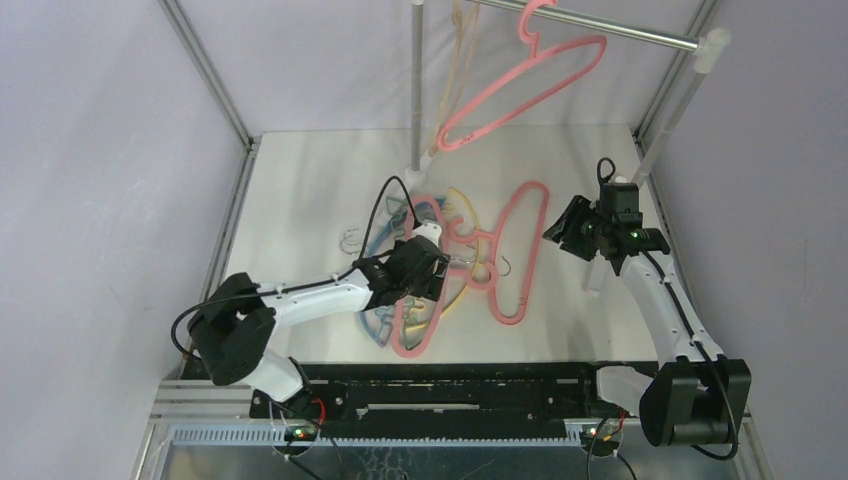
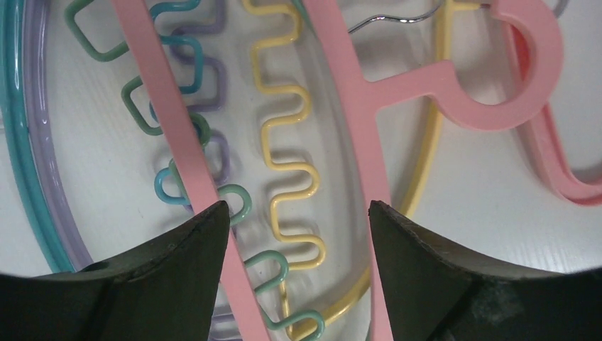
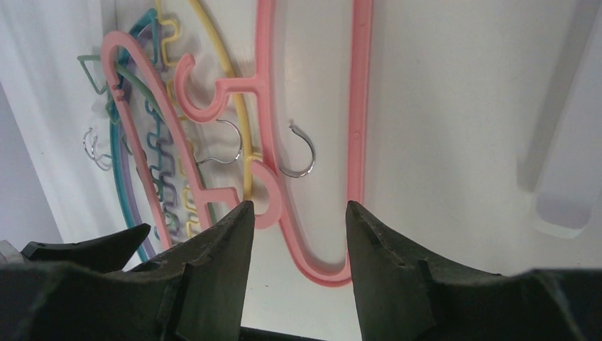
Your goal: Organize the hangers
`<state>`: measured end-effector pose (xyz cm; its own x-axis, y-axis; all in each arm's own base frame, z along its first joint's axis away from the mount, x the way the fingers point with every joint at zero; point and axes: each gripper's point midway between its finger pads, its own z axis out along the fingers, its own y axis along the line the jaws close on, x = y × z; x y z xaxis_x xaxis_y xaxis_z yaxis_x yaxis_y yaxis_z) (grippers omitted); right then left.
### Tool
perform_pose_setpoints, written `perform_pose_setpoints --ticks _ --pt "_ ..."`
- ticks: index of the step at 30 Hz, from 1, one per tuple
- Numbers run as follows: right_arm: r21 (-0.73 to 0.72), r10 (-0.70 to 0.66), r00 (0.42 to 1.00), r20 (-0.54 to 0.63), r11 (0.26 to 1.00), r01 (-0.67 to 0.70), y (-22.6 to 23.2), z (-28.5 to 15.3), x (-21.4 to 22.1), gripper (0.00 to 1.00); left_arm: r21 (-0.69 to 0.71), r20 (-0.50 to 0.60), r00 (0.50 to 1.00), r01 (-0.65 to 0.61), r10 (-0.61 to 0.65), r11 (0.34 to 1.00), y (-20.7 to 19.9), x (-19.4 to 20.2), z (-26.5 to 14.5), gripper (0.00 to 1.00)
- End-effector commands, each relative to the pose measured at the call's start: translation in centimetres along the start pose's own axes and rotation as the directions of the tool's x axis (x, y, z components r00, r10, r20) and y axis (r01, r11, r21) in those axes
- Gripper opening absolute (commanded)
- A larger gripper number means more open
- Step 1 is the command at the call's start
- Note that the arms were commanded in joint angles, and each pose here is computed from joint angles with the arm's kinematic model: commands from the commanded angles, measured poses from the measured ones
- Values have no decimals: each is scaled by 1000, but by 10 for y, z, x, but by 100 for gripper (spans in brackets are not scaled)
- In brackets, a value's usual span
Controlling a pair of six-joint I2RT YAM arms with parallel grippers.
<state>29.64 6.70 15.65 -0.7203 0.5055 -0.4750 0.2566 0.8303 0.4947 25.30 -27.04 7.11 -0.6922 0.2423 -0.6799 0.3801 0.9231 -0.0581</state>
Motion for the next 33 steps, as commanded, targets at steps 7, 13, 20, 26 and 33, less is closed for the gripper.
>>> perform_pose_setpoints --ticks 7,13,20,26,33 --pt "4 -7 1000 27 1000 7 -5 -6 5 58 48 50 998 -38 36 998 -34 0 19 76" --pt "10 -3 1000 14 1000 3 -9 -3 11 58 92 -3 999 -37 38 995 -44 22 27 76" --pt "-4 -6 1000 5 1000 6 -7 0 12 58 72 -35 998 -44 47 996 -38 35 31 50" --pt "-11 6 1000 -2 1000 -6 -5 4 12 58 48 -8 998 -65 65 997 -30 25 19 35" --pt "-20 3 1000 12 1000 -3 -4 3 9 58 47 -4 996 -91 91 995 -26 23 9 0"
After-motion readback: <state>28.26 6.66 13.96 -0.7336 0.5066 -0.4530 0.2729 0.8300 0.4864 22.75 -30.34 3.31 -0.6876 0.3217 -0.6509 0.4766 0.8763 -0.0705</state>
